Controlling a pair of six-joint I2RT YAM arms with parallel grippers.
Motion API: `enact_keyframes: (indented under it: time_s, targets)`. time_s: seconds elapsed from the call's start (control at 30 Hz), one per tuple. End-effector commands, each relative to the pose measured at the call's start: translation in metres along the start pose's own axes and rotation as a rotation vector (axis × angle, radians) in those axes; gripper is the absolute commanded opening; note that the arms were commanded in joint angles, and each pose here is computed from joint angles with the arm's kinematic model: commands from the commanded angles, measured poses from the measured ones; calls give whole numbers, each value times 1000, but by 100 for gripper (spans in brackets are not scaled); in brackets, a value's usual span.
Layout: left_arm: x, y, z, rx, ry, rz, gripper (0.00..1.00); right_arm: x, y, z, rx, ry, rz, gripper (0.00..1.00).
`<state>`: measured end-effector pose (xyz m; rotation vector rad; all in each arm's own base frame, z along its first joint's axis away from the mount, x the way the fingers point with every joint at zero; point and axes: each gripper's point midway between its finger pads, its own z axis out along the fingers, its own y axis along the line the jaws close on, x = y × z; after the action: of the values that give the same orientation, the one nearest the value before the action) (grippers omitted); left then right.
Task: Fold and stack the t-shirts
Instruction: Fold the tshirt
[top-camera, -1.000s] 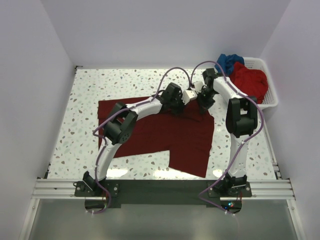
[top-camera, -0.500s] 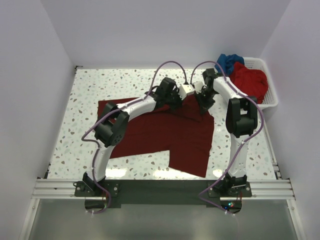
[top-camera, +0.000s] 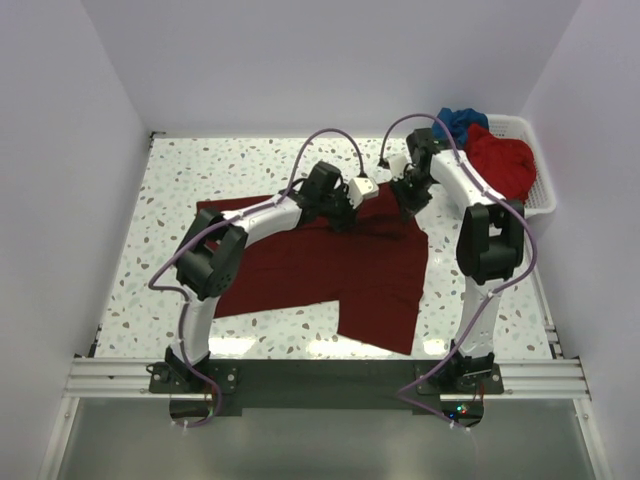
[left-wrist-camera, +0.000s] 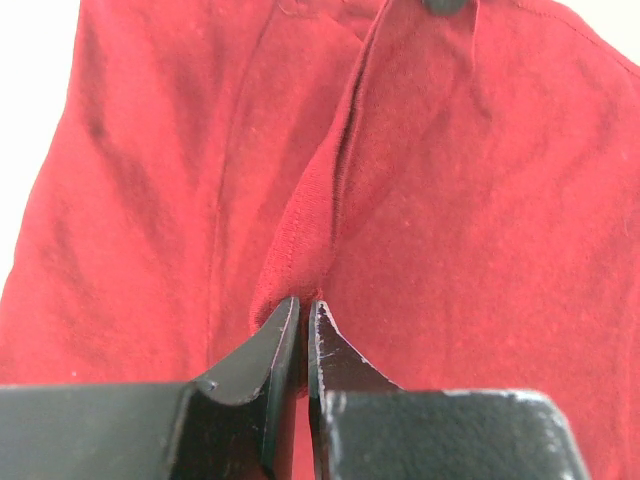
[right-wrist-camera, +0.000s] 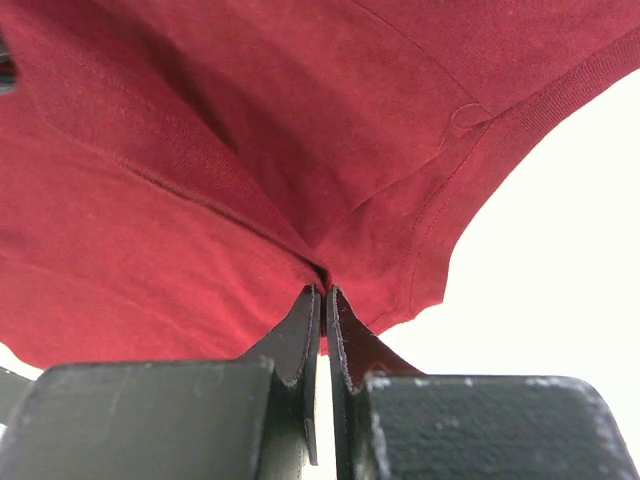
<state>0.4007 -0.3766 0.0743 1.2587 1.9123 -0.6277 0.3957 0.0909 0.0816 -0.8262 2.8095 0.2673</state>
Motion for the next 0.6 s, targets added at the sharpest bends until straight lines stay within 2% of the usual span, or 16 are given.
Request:
enact_keyframes:
  time_s: [0.0,0.57]
  targets:
    - [-35,1,-23,1,-104,52,0,1,11,-22,3,-22,-11,0]
    - [-31,-11,-40,36,-106,70,0,19,26,-36,9,-7,-17,0]
